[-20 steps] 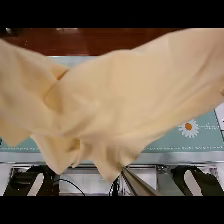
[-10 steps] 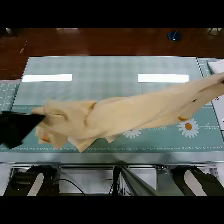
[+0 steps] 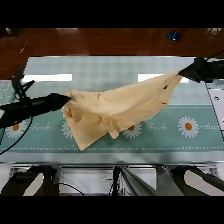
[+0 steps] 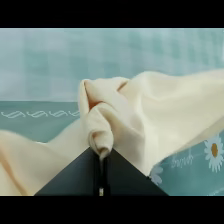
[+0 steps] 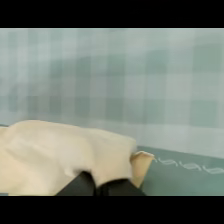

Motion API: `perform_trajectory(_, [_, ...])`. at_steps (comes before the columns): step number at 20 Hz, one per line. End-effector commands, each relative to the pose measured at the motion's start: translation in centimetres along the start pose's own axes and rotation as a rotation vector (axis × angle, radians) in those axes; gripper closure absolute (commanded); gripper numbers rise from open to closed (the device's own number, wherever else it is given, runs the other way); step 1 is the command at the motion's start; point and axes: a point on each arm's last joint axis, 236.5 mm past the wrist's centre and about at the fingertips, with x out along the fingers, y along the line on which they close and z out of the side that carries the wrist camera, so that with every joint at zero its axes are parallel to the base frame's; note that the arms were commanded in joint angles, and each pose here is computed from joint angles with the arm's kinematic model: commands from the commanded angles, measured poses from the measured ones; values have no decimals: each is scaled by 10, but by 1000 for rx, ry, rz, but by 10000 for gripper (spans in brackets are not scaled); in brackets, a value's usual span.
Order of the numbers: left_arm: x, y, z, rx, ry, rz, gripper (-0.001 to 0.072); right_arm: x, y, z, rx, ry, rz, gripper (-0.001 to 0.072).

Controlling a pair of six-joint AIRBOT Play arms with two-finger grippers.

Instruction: Fold the shirts.

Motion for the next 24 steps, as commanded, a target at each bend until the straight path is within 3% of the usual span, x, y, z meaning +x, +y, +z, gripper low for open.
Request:
perform_trajectory(1, [50,37,3,-108,20,5,685,45,-17,26,106,-42,104,689])
perform_trajectory(6, [88,70,-5,-202,52,18,683,85,-57,19,194,20,77,688])
perform_trajectory(14, [94,77,-11,-216,72,26,682,105,-76,12,232,50,67,687])
perform_trajectory(15, [94,77,-11,-216,73,26,679,105,-74,13,217,48,75,655])
perform_trajectory(16, [94,77,-11,-216,73,26,626,104,-69,13,190,49,97,499])
perform_trajectory(17, [94,77,-11,-217,72,26,440,103,-60,13,174,53,136,356])
perform_trajectory(18, [93,76,-9,-217,73,20,243,99,-48,11,160,64,185,331])
perform_trajectory(19, [88,74,-5,-217,80,1,179,92,-39,12,145,69,215,331])
perform_trajectory(21, [64,76,11,-165,113,-23,179,67,-27,15,103,77,239,331])
perform_trajectory(22, [45,82,18,-126,146,-21,145,51,-27,16,73,76,226,332])
perform_trajectory(24, [2,98,14,-117,244,3,144,22,-38,12,8,92,139,332])
